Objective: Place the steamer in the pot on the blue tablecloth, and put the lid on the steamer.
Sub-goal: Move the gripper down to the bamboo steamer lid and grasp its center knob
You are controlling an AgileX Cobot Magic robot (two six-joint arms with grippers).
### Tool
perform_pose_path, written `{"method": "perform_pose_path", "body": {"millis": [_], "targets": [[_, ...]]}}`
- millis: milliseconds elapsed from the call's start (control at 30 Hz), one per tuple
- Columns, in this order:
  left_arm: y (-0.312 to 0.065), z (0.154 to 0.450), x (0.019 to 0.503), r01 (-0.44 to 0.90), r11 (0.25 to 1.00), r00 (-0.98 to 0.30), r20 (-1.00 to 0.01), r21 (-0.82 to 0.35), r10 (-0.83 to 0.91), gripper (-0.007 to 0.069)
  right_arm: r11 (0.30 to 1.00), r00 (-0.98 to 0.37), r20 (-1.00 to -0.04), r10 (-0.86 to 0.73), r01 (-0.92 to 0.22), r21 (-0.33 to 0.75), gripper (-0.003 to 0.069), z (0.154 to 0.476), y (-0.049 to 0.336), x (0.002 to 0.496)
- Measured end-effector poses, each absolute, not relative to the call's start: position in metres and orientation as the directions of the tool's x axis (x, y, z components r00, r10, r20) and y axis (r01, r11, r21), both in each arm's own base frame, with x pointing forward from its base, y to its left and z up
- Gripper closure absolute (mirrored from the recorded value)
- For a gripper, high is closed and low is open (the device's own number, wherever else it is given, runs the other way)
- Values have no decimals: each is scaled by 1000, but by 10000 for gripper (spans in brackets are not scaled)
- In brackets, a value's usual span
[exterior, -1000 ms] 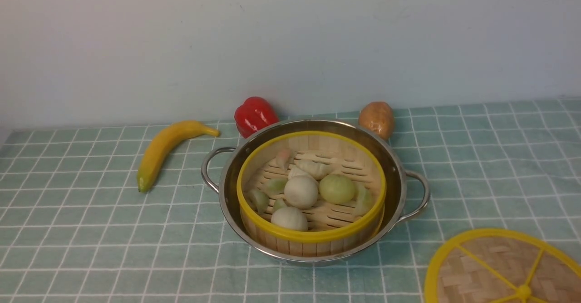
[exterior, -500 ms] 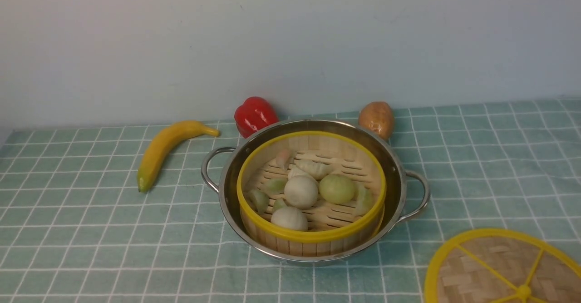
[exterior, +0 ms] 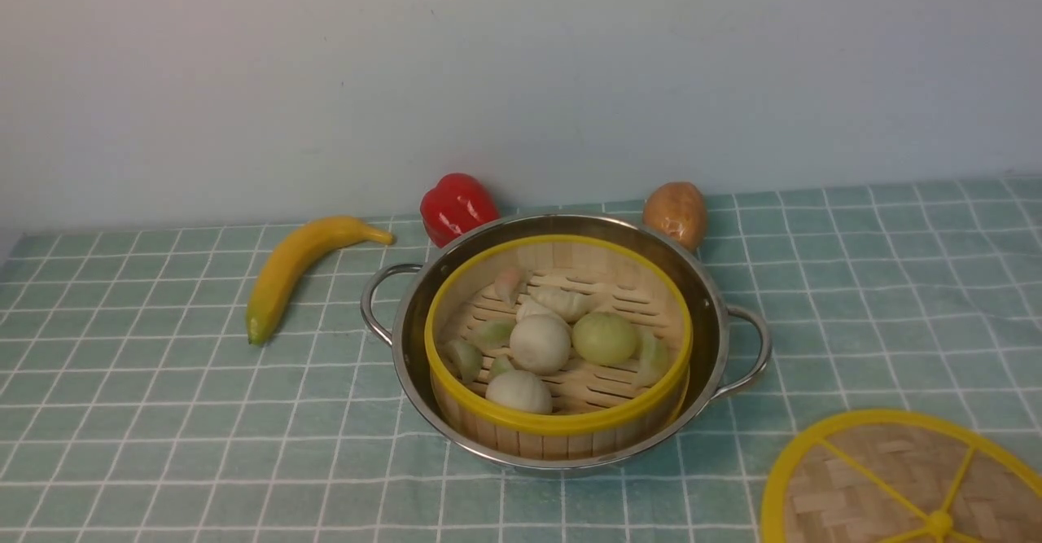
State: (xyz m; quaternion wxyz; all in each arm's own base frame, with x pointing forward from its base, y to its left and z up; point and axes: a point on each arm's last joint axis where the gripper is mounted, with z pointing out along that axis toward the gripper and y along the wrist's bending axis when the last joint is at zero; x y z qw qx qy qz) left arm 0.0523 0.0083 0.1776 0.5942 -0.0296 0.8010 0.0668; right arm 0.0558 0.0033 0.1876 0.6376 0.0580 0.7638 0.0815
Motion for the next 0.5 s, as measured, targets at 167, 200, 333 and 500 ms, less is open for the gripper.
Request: {"method": "perform_pose_path", "body": {"millis": [167,200,333,500], "targets": [[8,178,52,-127,989,-292,-956,72,32,383,973,-132,-965,225,-24,231,416,194,4,56],[8,178,52,-127,989,-292,-956,72,32,383,971,-121,-965,232,-28,237,416,199,4,56],[8,178,52,-127,989,-292,-956,72,32,383,969,-84,-968,235,-51,240,416,248,5,47],[8,178,52,-127,989,-292,-956,72,32,383,969,-176,-957,229,-55,242,416,290,7,44]]}}
